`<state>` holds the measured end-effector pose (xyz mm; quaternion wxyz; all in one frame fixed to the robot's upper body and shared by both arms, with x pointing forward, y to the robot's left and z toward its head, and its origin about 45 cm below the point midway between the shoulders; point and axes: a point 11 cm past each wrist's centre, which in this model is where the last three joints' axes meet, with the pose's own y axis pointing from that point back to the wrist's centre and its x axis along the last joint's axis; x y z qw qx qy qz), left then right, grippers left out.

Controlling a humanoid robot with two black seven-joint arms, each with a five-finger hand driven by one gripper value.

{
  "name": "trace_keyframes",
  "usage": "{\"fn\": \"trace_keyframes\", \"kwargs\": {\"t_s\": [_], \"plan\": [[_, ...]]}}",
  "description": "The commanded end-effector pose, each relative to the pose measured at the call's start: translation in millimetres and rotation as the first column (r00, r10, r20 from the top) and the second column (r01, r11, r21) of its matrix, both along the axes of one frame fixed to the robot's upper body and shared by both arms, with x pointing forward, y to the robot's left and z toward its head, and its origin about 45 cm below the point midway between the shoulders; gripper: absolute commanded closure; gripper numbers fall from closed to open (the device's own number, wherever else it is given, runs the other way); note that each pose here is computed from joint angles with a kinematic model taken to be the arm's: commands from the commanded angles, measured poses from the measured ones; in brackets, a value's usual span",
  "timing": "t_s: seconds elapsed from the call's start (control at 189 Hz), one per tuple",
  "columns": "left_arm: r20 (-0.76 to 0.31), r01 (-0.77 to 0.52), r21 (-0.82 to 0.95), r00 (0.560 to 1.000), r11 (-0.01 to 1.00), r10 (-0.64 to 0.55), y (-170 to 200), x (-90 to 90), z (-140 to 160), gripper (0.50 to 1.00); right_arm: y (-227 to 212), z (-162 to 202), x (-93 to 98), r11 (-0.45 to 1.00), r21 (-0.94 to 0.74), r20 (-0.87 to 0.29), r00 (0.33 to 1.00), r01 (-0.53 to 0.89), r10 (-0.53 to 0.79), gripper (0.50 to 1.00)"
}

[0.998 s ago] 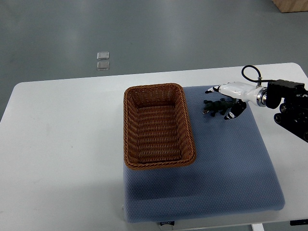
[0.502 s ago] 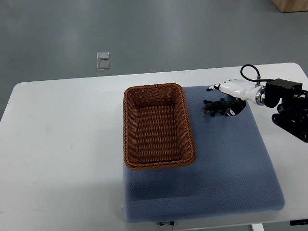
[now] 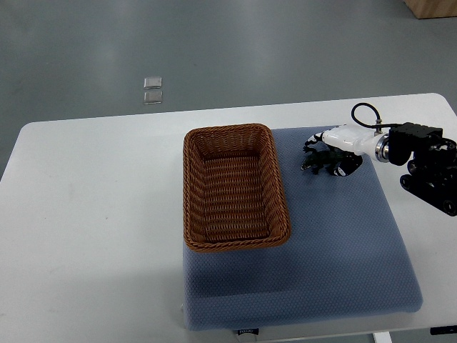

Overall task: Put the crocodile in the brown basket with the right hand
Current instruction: 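Close the right hand fingers around the crocodile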

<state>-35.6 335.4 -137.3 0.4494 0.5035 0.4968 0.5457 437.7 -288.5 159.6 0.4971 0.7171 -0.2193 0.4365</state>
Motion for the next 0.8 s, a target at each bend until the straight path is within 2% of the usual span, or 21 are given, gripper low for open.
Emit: {"fn": "trace_keyframes", "kwargs": {"t_s": [0.0, 0.792], "plan": [[0.0, 0.0, 0.0, 1.0, 1.0, 0.0, 0.0, 0.0, 0.0, 0.5, -0.1, -0.4, -0.2, 1.0, -0.001, -0.001, 1.0, -0.001, 0.001, 0.656], [0.0, 0.0, 0.0, 1.0, 1.0, 0.0, 0.0, 0.0, 0.0, 0.5, -7.8, -3.5, -4.3, 1.0, -0.018, -0.013, 1.0, -0.005, 0.005, 0.652]]}}
